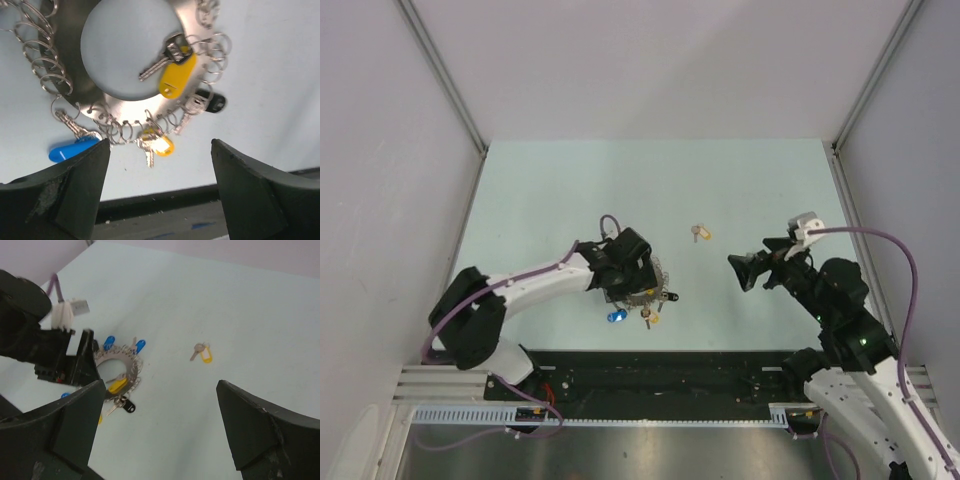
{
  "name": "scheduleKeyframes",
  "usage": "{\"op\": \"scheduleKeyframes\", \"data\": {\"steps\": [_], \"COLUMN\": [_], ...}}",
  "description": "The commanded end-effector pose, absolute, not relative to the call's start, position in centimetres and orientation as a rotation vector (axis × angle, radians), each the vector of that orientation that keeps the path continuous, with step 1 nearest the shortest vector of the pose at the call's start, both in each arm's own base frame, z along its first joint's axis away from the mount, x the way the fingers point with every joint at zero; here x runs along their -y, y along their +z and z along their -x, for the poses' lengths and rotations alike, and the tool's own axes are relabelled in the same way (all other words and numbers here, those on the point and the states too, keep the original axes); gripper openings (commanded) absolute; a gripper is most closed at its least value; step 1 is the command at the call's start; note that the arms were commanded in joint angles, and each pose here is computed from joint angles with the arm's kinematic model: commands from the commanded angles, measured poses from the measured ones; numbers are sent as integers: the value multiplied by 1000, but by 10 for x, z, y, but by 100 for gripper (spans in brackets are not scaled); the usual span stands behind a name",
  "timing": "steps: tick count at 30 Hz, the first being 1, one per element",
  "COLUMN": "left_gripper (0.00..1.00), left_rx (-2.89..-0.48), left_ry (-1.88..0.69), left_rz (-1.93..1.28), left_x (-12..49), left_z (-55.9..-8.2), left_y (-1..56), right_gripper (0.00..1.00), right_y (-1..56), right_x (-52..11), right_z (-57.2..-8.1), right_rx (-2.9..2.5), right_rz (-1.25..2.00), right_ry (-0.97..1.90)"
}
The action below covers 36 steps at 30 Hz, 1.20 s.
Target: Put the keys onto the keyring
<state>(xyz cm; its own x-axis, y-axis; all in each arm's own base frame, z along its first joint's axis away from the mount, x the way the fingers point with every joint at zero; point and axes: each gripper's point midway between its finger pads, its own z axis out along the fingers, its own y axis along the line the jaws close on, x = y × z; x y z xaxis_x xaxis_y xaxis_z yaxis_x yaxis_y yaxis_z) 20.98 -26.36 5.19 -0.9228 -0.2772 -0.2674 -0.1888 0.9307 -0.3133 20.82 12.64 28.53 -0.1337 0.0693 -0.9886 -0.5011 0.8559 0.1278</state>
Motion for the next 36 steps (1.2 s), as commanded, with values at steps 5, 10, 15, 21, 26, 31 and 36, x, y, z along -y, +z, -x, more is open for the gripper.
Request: {"op": "scheduleKeyframes", "data": {"steps": [5, 10, 15, 21, 26, 31, 36], "left_gripper": [95, 98, 100, 100, 100, 100, 100], "left_rx": [-2495, -2429, -2344, -2140, -2020, -1986, -1960], "left_ry": [-383, -311, -252, -75, 78, 136, 135], "left_rz": [317, 311, 253, 270, 353, 430, 455], "left_x": [203, 145, 106, 61, 26, 3, -2], "left_z": [-245, -255, -262, -285, -288, -280, -277], "left_y": [126, 146, 176, 219, 219, 216, 218], "right_gripper": [100, 100, 100, 100, 100, 100, 100], "right_y": [257, 234, 182, 136, 110, 82, 61], "right_x": [-182, -214, -272, -342, -368, -382, -386], "right_z": [-218, -232, -235, -234, -246, -249, -243], "right_rx": [-1888, -1984, -2142, -2173, -2130, -2113, -2131], "right_rz": [407, 428, 579, 725, 767, 818, 875], "right_ry": [761, 821, 709, 557, 276, 116, 65]}}
